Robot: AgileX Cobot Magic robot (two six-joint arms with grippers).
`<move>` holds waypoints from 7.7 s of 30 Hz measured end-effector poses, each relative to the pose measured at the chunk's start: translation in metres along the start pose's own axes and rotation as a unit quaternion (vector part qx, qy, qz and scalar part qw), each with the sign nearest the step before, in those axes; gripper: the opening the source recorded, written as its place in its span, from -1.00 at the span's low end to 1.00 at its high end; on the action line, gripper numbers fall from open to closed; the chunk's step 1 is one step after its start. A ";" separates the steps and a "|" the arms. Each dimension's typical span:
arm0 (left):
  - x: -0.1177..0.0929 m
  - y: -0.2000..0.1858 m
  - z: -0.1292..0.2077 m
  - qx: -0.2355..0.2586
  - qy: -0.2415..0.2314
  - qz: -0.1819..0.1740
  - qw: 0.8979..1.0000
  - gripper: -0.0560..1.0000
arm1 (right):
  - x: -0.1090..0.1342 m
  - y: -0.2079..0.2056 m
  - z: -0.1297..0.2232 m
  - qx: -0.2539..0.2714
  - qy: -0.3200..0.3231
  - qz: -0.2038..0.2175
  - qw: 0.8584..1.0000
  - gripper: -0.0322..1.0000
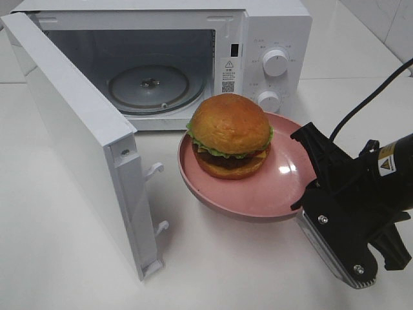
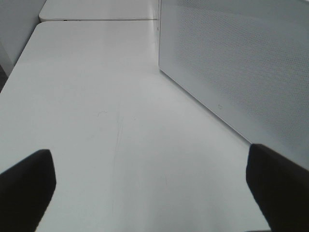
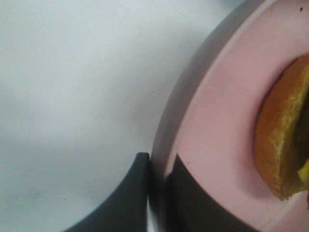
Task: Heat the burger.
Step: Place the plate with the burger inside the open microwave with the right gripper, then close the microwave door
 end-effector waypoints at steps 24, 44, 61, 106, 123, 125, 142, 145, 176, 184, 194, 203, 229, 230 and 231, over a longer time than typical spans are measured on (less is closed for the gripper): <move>0.000 0.000 0.000 0.000 -0.001 0.000 1.000 0.99 | -0.047 0.022 -0.003 0.003 -0.017 0.005 1.000 -0.83; 0.000 0.000 0.000 0.000 -0.001 0.000 1.000 0.99 | -0.091 0.061 -0.029 -0.014 -0.047 0.010 0.999 -0.83; 0.000 0.000 0.000 0.000 -0.001 0.000 1.000 0.99 | -0.129 0.080 -0.035 -0.013 -0.032 -0.007 0.999 -0.83; 0.000 0.000 0.000 0.000 -0.001 0.000 1.000 0.99 | -0.213 0.145 -0.040 0.026 0.063 0.013 0.998 -0.83; 0.000 0.000 0.000 0.000 -0.001 0.000 1.000 0.99 | -0.242 0.175 -0.043 0.047 0.098 0.035 0.994 -0.83; 0.000 0.000 0.000 0.000 -0.001 0.000 1.000 0.99 | -0.243 0.176 -0.043 0.049 0.108 0.034 0.992 -0.83; 0.000 0.000 0.000 0.000 -0.001 0.000 1.000 0.99 | -0.256 0.177 -0.041 0.052 0.134 0.070 0.987 -0.14; 0.000 0.000 0.000 0.000 -0.001 0.000 1.000 0.99 | -0.256 0.177 -0.042 0.050 0.139 0.070 0.987 0.01; 0.000 0.000 0.000 0.000 -0.001 0.000 1.000 0.99 | -0.210 0.132 -0.045 0.003 0.192 0.076 0.978 0.53; 0.000 0.000 0.000 0.000 -0.001 0.000 1.000 0.99 | -0.199 0.115 -0.043 0.004 0.192 0.073 0.979 0.53; 0.000 0.000 0.000 0.000 -0.001 0.000 1.000 0.99 | -0.181 0.086 -0.039 0.005 0.194 0.072 0.978 0.53; 0.000 0.000 0.000 0.000 -0.001 0.000 1.000 0.99 | -0.167 0.059 -0.028 0.008 0.211 0.078 0.974 0.53; 0.000 0.000 0.000 0.000 -0.001 0.000 1.000 0.99 | -0.093 -0.012 -0.013 -0.008 0.402 0.087 0.911 0.53; 0.000 0.000 0.000 0.000 -0.001 0.000 1.000 0.99 | -0.087 -0.016 -0.012 -0.010 0.422 0.088 0.902 0.53; 0.000 0.000 0.000 0.000 -0.001 0.000 1.000 0.99 | -0.082 -0.021 -0.011 -0.012 0.440 0.089 0.894 0.53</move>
Point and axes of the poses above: a point on each arm's last joint axis where the gripper is mounted, y pointing out along that axis toward the gripper, x along the wrist's bending axis when the last joint is at zero, z = x × y, the point moved 4 cm from there along y, pointing out along that axis toward the gripper, and after that the axes turned 5 degrees about y, right-handed, at the moved point
